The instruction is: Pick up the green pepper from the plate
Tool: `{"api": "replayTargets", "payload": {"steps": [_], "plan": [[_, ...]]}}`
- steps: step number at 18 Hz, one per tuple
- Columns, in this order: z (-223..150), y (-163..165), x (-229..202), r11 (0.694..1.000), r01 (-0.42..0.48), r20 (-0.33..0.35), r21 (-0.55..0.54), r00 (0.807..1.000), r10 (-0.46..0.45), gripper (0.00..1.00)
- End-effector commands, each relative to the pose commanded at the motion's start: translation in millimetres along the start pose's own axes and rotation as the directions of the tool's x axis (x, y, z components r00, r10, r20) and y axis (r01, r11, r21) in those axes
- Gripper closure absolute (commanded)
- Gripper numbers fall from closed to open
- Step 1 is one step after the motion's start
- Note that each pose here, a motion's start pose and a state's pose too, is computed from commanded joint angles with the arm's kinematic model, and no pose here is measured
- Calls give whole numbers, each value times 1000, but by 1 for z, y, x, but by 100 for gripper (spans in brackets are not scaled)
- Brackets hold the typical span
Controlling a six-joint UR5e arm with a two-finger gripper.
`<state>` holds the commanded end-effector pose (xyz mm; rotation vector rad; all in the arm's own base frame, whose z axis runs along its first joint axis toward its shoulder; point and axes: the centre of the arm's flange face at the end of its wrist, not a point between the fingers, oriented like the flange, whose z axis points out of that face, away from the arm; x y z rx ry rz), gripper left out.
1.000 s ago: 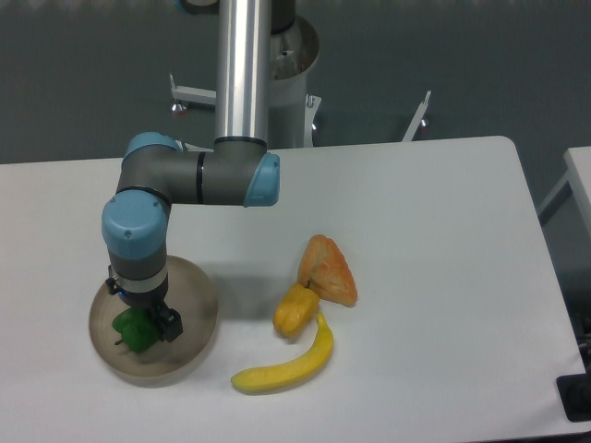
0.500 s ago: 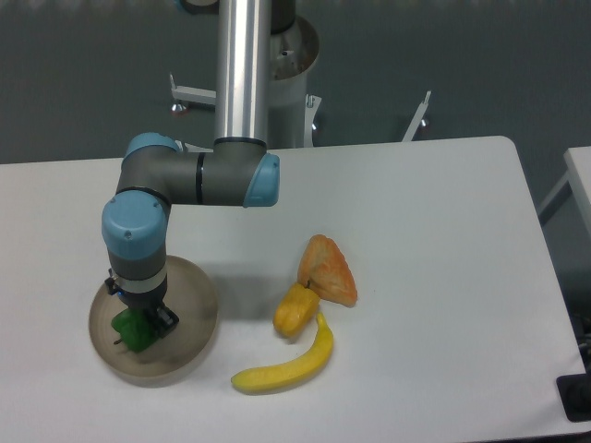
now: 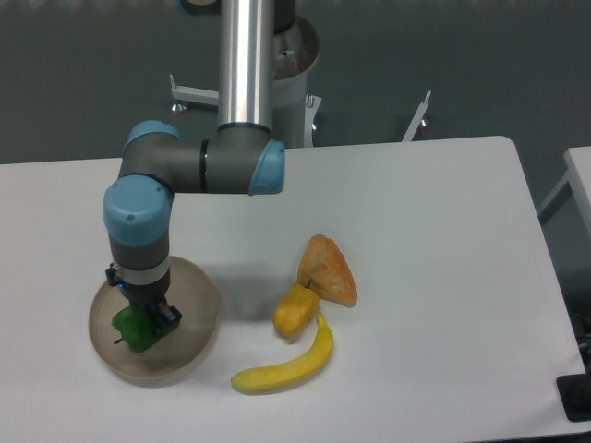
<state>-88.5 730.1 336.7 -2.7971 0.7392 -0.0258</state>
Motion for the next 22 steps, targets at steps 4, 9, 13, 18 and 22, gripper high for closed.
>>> {"api": "replayTargets", "payload": {"steps": [4, 9, 13, 18, 22], "plan": [[-43, 41, -49, 1000, -10, 53, 12, 999, 9, 53], [-77, 106, -109, 998, -64, 72, -18, 995, 65, 53], [-99, 151, -139, 995, -94, 83, -36, 992, 97, 52], [-104, 165, -151, 996, -86, 91, -38, 992, 89, 52], [-103, 164, -153, 996, -86, 92, -40, 992, 89, 52]]}}
